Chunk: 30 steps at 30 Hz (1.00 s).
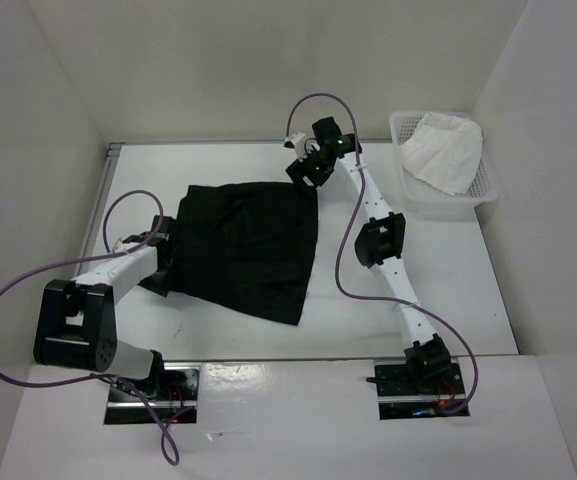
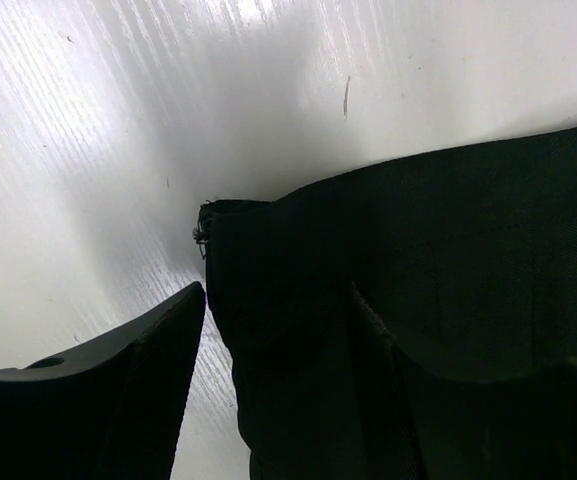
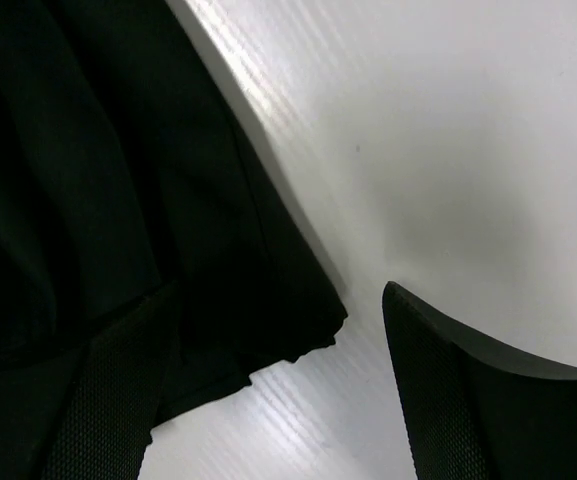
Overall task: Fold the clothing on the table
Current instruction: Flatten the skirt out
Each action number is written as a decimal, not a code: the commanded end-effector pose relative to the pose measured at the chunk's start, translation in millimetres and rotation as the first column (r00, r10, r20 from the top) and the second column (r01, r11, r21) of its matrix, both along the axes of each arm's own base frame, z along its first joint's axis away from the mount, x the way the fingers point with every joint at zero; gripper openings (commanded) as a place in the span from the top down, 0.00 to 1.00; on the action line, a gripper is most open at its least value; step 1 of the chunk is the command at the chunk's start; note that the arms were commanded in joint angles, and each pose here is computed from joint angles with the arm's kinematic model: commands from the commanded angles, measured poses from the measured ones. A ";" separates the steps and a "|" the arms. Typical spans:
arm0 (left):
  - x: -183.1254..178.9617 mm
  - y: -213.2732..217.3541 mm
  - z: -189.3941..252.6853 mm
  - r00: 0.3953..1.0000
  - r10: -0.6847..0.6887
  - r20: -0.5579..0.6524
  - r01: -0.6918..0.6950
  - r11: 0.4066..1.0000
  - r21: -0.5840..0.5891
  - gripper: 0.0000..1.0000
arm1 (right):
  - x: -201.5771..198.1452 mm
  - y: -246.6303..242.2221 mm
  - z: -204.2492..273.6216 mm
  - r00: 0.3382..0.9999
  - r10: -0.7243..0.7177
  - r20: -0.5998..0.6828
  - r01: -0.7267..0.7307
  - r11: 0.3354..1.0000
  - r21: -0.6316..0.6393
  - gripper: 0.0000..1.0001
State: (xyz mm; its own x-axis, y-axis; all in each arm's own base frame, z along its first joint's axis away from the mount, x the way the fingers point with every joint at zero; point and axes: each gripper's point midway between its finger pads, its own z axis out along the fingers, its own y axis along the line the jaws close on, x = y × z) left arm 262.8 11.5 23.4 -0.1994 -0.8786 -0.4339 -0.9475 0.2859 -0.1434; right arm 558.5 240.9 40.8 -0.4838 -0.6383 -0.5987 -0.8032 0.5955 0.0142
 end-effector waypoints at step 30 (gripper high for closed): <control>17.9 0.2 14.7 0.983 -0.179 0.038 0.178 0.983 0.045 0.85 | -3.8 -53.3 7.3 0.976 -0.219 -0.023 0.212 0.965 -0.156 1.00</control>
State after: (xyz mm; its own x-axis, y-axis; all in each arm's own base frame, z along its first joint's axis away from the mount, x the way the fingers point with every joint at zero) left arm 263.3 9.4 24.9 -0.2974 -0.8455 -0.4435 -0.9091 0.3927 -0.1390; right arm 550.4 217.5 23.5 -0.5881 -0.6420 -0.4919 -0.7287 0.6845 -0.0222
